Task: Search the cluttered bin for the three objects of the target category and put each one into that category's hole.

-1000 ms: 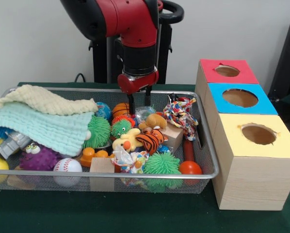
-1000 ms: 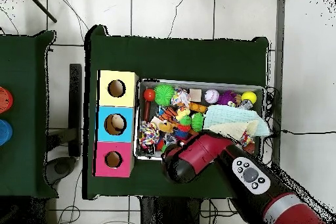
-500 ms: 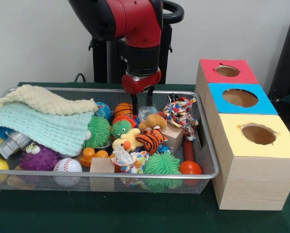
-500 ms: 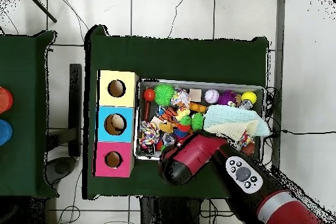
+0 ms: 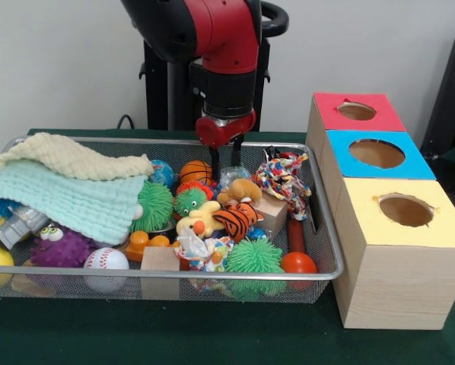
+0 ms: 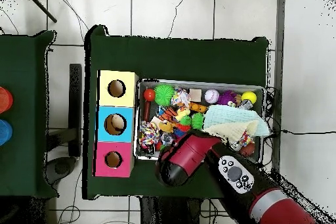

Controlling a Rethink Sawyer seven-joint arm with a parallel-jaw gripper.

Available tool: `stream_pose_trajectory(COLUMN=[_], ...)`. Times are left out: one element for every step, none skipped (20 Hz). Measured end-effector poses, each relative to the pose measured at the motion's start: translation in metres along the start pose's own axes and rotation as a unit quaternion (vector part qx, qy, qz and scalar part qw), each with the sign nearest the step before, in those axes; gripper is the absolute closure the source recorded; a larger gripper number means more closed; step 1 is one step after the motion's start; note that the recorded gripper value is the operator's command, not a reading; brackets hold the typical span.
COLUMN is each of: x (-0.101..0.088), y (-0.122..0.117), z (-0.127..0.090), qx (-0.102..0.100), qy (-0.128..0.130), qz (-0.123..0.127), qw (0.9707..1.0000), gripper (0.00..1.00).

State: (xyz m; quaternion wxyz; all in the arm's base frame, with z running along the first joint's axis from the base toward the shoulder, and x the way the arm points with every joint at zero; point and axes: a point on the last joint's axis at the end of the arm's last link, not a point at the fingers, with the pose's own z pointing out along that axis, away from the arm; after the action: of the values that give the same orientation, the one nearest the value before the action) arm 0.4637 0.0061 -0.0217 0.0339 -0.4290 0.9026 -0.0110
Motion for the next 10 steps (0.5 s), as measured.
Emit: stream_pose_trajectory(x=[-0.0005, -0.0007, -0.0012, -0.0027, -0.0032, -0.0037, -0.0051, -0.0055, -0.0058, -0.0062], y=[0.0005, 0.0010, 0.0014, 0.0029, 0.0033, 0.0038, 0.0049, 0.0052, 0.0056, 0.0060], z=[-0.0001, -0.0002, -0.0004, -0.0016, -0.0020, -0.0025, -0.0039, -0.0045, -0.0064, -0.0084], qx=[0.002, 0.004, 0.006, 0.010, 0.011, 0.012, 0.014, 0.015, 0.017, 0.018], qy=[0.001, 0.002, 0.002, 0.004, 0.005, 0.005, 0.007, 0.007, 0.007, 0.008], qz=[-0.004, -0.008, -0.012, -0.021, -0.023, -0.025, -0.029, -0.030, -0.033, -0.035], qw=[1.0000, 1.0000, 0.9999, 0.9997, 0.9997, 0.9996, 0.9995, 0.9994, 0.9993, 0.9992], gripper=[0.00, 0.00, 0.00, 0.00, 0.00, 0.00, 0.00, 0.00, 0.00, 0.00])
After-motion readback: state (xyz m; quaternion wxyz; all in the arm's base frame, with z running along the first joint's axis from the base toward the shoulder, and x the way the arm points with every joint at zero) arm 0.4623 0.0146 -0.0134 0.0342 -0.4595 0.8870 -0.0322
